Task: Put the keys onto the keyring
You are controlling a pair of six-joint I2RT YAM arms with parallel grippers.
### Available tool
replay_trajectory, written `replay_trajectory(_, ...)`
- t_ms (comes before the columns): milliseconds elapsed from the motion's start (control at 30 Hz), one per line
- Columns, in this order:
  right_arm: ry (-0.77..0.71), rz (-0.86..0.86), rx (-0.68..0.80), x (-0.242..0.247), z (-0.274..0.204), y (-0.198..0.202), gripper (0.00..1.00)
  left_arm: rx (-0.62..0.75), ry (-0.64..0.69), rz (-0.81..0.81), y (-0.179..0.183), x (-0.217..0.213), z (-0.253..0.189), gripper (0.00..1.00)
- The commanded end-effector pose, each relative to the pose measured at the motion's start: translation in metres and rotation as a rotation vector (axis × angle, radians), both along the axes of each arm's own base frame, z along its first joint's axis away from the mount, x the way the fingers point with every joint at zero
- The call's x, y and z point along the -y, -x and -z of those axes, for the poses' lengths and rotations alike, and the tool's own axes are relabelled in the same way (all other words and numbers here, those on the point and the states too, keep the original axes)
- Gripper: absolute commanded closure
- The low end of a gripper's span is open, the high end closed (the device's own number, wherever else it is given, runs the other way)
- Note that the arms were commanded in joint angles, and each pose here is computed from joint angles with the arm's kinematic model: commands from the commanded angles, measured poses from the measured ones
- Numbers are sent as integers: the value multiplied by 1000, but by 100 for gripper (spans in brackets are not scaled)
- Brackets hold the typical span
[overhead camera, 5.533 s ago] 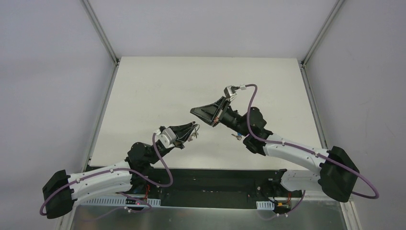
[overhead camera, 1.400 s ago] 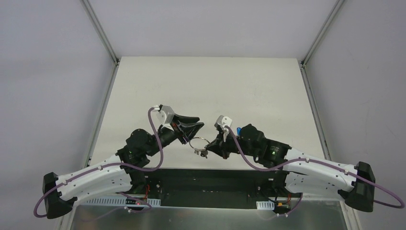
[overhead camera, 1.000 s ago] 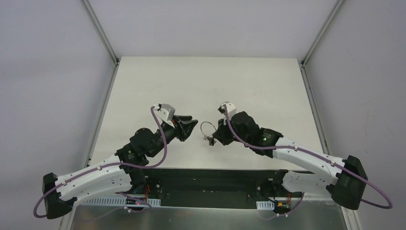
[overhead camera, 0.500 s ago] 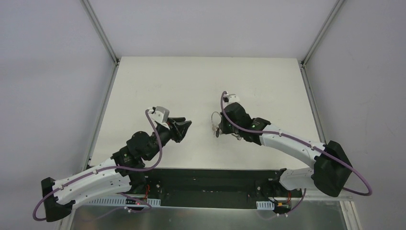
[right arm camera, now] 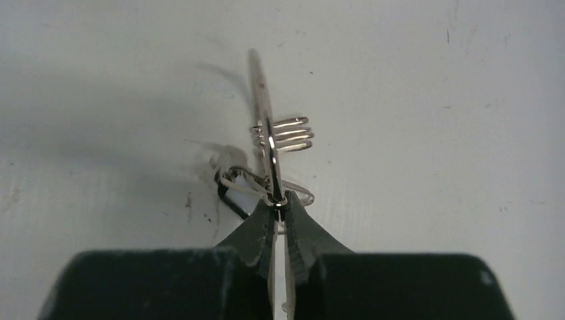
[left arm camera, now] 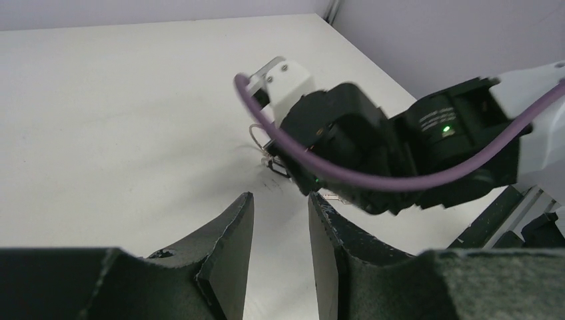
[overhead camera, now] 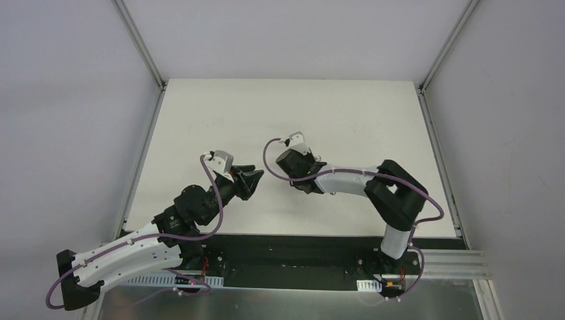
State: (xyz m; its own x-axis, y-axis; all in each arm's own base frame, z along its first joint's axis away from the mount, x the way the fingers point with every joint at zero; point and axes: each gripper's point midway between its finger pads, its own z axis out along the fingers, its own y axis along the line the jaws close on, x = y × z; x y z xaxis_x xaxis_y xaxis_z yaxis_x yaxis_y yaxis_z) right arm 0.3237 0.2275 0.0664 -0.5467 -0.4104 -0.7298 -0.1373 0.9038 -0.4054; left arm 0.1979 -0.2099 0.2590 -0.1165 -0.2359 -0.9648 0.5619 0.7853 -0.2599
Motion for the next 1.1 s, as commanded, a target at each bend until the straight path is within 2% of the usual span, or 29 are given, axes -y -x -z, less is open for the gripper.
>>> replay_trajectory(0, -1, -67, 126, -51, -22, -16, 92, 18, 19, -19, 2, -8, -5, 65)
replay_trajectory(100, -15, -127, 110, -76, -16, -8, 68, 15, 20, -28, 2, -11, -3, 65)
replay_trajectory(233, -131, -147, 128, -84, -38, 6, 57, 17, 24, -39, 2, -15, -3, 66)
replay_trajectory(467, -327, -130, 174, -56, -95, 29, 41, 20, 14, -46, 1, -16, -2, 64)
replay_trajectory(500, -362, -145, 159, -56, -101, 33, 26, 16, 8, -49, 1, -15, -1, 61)
replay_trajectory(533, -382, -160, 134, -53, -107, 40, 5, 15, 1, -52, 0, -15, 0, 58)
replay_trajectory(567, -400, -175, 107, -52, -112, 45, 1, 13, -4, -54, -1, -15, 0, 54)
replay_trajectory(733, -464, -212, 79, -43, -134, 62, 1, -8, -43, -77, -4, -17, 0, 31)
replay_trajectory(800, -495, -219, 103, -38, -144, 66, 1, -19, -54, -86, -4, -19, -1, 16)
replay_trajectory(833, -511, -228, 108, -36, -149, 68, 1, -21, -55, -96, -6, -20, -2, 12)
replay_trajectory(967, -545, -276, 98, -30, -167, 81, 1, -58, -86, -133, -9, -24, -1, 2)
replay_trajectory(1067, -558, -215, 134, -14, -183, 81, 1, -74, -93, -159, -11, -27, -4, 1)
